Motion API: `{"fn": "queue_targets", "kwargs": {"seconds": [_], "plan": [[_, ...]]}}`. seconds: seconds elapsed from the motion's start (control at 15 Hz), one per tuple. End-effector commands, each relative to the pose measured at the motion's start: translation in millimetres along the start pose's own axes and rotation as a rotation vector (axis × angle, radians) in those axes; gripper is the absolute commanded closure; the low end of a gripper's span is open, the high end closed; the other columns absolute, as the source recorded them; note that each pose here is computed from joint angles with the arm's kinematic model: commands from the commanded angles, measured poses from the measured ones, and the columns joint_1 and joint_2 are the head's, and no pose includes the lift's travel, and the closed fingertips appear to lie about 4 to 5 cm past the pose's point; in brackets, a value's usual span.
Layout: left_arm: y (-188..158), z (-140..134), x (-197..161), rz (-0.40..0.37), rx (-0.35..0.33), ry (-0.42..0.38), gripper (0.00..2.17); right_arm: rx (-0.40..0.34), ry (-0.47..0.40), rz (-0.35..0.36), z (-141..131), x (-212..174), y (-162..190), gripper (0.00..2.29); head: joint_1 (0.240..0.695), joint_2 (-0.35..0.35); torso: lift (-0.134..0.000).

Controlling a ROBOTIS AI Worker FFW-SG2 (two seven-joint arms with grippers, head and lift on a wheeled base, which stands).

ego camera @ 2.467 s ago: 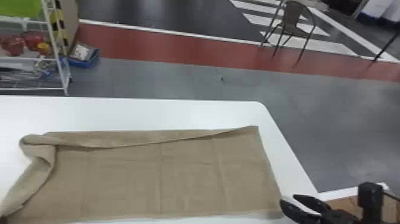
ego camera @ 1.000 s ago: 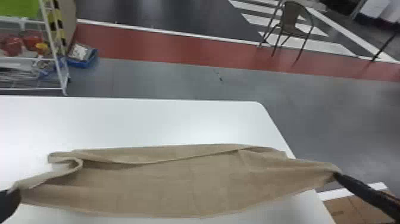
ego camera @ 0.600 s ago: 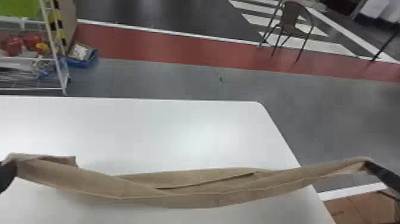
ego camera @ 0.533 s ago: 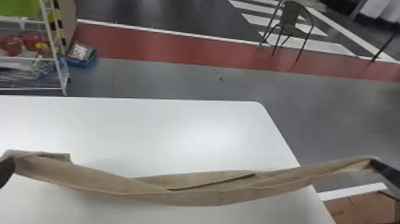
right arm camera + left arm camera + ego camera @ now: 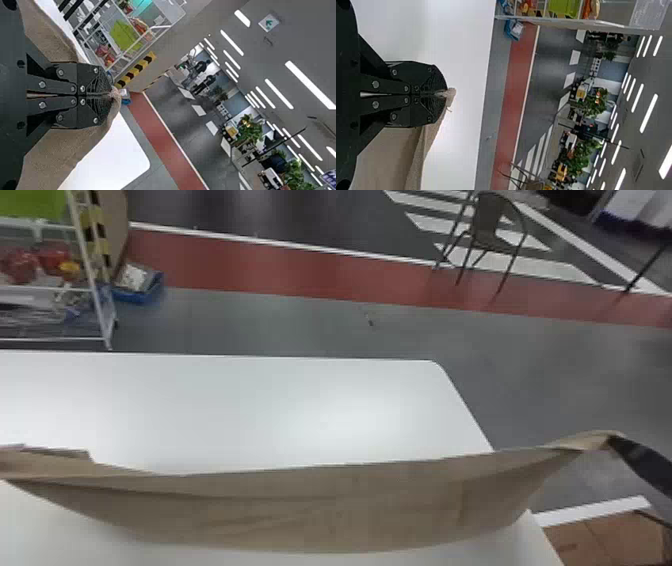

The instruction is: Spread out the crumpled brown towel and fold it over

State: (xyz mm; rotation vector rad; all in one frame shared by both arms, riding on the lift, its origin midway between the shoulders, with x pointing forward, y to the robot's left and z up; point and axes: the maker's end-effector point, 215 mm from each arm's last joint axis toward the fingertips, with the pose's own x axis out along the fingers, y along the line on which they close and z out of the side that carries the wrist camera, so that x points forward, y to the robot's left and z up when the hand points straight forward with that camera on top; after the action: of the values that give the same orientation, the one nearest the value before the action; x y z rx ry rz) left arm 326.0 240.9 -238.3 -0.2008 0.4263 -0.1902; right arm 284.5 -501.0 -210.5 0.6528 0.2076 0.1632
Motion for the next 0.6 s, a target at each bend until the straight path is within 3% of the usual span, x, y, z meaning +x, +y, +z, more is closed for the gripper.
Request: {"fn": "queue_targets", "kwargs": {"seconds": [0.0,0.2,0.53], "plan": [[23.6,17.8,12.3,0.043,-0.010,-0.030,1.70,-0.005,0.053,0.006,-14.3,47.3,2.5,1.54,0.695,-0.350,-0.123],[61.8,1.0,59.3,0.057,-0.110,0.094,1.70,-0.044,0.098,-0.005,-30.6,122.9,6.7,1.54,0.695,-0.350,-0.123],[97.3,38.8,135.5,0.039,-0.133,0.111,1.70,-0.124,0.089,-0.046,-14.3,221.0,5.9,1.54,0.695,-0.183,-0.123]]}}
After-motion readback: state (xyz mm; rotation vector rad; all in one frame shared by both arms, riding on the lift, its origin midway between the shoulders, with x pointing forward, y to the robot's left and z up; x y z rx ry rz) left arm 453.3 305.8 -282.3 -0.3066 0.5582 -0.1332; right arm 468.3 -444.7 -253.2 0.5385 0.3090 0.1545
